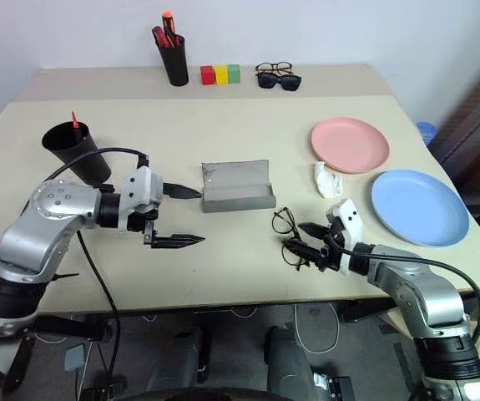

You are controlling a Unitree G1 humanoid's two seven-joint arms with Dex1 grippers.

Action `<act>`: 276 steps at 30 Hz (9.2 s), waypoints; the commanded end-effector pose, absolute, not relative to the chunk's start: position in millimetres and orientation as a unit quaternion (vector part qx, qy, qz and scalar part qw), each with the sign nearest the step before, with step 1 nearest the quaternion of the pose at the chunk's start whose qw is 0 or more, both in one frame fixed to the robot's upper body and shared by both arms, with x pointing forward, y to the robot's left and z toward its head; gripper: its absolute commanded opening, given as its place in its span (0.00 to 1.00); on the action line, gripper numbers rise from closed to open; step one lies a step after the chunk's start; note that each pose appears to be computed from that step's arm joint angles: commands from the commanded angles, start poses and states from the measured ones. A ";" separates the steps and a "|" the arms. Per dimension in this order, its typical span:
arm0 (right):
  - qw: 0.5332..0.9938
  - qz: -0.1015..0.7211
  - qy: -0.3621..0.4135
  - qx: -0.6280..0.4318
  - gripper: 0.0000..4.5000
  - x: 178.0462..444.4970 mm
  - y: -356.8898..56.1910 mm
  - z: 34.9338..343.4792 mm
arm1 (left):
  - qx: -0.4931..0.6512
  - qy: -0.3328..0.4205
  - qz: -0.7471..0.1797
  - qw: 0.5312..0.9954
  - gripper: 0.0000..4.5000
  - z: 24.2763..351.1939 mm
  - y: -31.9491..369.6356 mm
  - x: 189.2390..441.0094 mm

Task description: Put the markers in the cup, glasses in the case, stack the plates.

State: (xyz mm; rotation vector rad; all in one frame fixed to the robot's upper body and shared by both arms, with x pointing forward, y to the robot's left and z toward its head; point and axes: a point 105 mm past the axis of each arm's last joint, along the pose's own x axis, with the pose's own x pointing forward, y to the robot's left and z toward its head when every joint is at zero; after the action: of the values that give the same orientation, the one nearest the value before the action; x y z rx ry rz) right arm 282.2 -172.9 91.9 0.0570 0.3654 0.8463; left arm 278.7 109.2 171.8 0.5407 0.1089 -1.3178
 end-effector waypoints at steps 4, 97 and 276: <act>0.895 0.418 0.154 0.012 0.77 285.8 -171.2 105.0 | 0.252 0.029 -0.582 0.772 0.99 182.0 112.1 273.1; 0.841 0.484 0.236 0.059 0.99 283.5 -144.8 108.6 | 0.235 0.083 -0.508 0.824 1.00 155.2 141.3 262.4; 0.973 0.047 0.062 -0.218 0.01 332.9 -306.7 144.9 | 0.163 0.027 -0.685 0.710 1.00 198.1 -28.6 316.7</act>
State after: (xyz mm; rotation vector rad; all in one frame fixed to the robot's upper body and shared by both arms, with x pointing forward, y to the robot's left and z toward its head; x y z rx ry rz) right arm 325.8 -311.4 109.3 -0.3632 0.2279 0.0987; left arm 322.0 -26.3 187.1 0.3706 0.1130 -1.5071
